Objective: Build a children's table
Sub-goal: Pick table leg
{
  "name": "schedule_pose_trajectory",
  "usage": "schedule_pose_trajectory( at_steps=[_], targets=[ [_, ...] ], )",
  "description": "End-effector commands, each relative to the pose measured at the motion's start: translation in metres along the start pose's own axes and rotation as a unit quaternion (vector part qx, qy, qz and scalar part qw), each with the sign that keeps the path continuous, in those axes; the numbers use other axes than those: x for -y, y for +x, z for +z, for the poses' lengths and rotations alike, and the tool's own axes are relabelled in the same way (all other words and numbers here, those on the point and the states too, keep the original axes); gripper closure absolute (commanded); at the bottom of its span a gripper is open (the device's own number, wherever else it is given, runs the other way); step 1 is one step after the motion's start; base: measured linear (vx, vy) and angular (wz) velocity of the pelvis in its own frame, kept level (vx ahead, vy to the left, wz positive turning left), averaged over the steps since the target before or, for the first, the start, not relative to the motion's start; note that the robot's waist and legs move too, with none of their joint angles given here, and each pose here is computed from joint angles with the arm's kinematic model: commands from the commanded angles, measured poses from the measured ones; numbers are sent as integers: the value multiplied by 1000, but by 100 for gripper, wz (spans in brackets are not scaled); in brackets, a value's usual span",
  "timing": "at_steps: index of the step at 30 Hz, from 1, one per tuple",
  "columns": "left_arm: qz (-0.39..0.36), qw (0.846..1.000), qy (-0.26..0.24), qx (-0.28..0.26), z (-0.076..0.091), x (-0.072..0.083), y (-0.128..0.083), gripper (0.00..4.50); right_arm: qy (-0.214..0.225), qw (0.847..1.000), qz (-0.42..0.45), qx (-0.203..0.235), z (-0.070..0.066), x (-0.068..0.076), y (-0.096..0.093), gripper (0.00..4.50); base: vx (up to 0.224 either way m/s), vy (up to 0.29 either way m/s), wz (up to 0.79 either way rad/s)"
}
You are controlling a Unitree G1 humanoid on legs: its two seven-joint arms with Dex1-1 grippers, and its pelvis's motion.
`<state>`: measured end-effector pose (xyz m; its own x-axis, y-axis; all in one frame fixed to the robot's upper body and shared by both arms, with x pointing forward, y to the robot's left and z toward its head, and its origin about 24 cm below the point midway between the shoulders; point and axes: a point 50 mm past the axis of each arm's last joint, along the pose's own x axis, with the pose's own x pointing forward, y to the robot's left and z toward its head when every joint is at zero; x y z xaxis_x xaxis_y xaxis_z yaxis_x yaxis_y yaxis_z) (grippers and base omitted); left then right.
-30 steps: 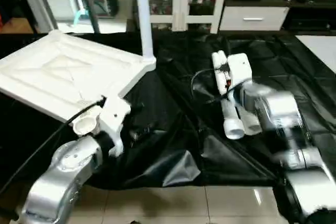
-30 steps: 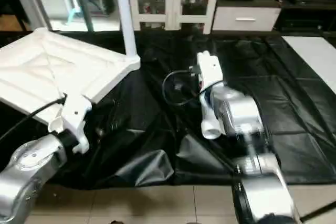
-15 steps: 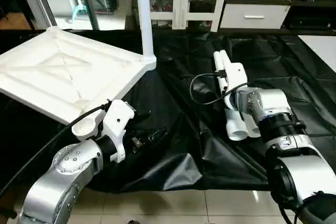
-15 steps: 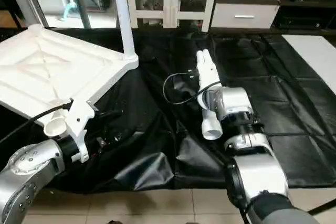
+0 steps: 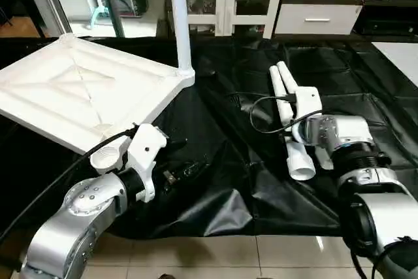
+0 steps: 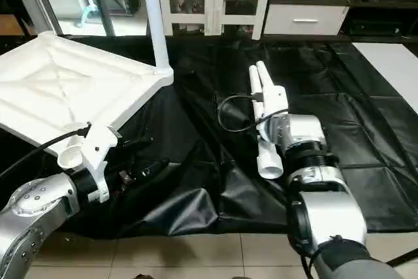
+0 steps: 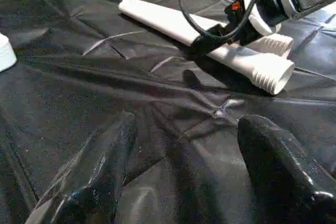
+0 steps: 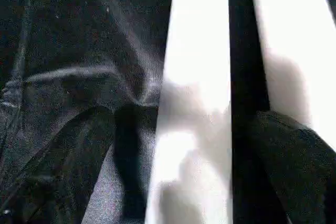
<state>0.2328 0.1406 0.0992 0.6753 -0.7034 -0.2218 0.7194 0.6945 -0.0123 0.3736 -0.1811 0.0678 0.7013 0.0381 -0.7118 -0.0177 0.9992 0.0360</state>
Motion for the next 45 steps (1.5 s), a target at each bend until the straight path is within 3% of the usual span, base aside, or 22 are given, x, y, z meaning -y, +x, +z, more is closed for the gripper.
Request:
schedule_pose_trajectory(
  at_steps=[1, 2, 8, 26, 31, 33, 35, 36, 38, 39, 40, 42, 45],
  targets=[
    [-13, 1000, 11, 2, 5, 2, 2, 106, 0, 999, 25, -38, -8, -2, 2, 0, 0, 0, 0],
    [-15, 1000, 11, 2, 5, 2, 2, 106, 2, 998, 34, -57, -15, -2, 4, 0, 0, 0, 0],
    [-19, 1000, 11, 2, 6, 3, 3, 100, 13, 997, 33, -66, -22, -2, 6, 17, 0, 0, 0],
    [32, 999, 30, 18, 12, -9, 15, 97, 32, 999, 20, -25, -11, 7, 4, 168, 0, 0, 0],
    [87, 994, 35, 52, 19, -23, 21, 97, 44, 999, 14, -3, -5, 10, 2, 234, 0, 0, 0],
    [108, 992, 36, 52, 21, -28, 22, 97, 50, 999, 11, 9, -2, 12, 1, 241, 0, 0, 0],
    [128, 989, 39, 55, 23, -34, 23, 97, 54, 998, 8, 33, 4, 13, -1, 257, 0, 0, 0],
    [163, 984, 17, 71, 31, -45, 25, 97, 61, 992, 12, 109, 19, 14, -7, 267, 0, 0, 0],
    [179, 980, -1, 87, 37, -51, 26, 97, 68, 985, 21, 157, 28, 15, -12, 269, 0, 0, 0],
    [187, 977, -16, 100, 43, -55, 28, 97, 74, 977, 33, 200, 34, 14, -16, 269, 0, 0, 0],
    [192, 972, -40, 131, 54, -59, 31, 97, 64, 959, 62, 270, 43, 11, -25, 271, 0, 0, 0],
    [189, 969, -52, 148, 61, -59, 33, 97, 52, 951, 77, 296, 46, 9, -29, 271, 0, 0, 0],
    [136, 960, -124, 209, 84, -51, 43, 64, 15, 925, 116, 361, 52, -2, -46, 272, 0, 0, 0]
  ],
)
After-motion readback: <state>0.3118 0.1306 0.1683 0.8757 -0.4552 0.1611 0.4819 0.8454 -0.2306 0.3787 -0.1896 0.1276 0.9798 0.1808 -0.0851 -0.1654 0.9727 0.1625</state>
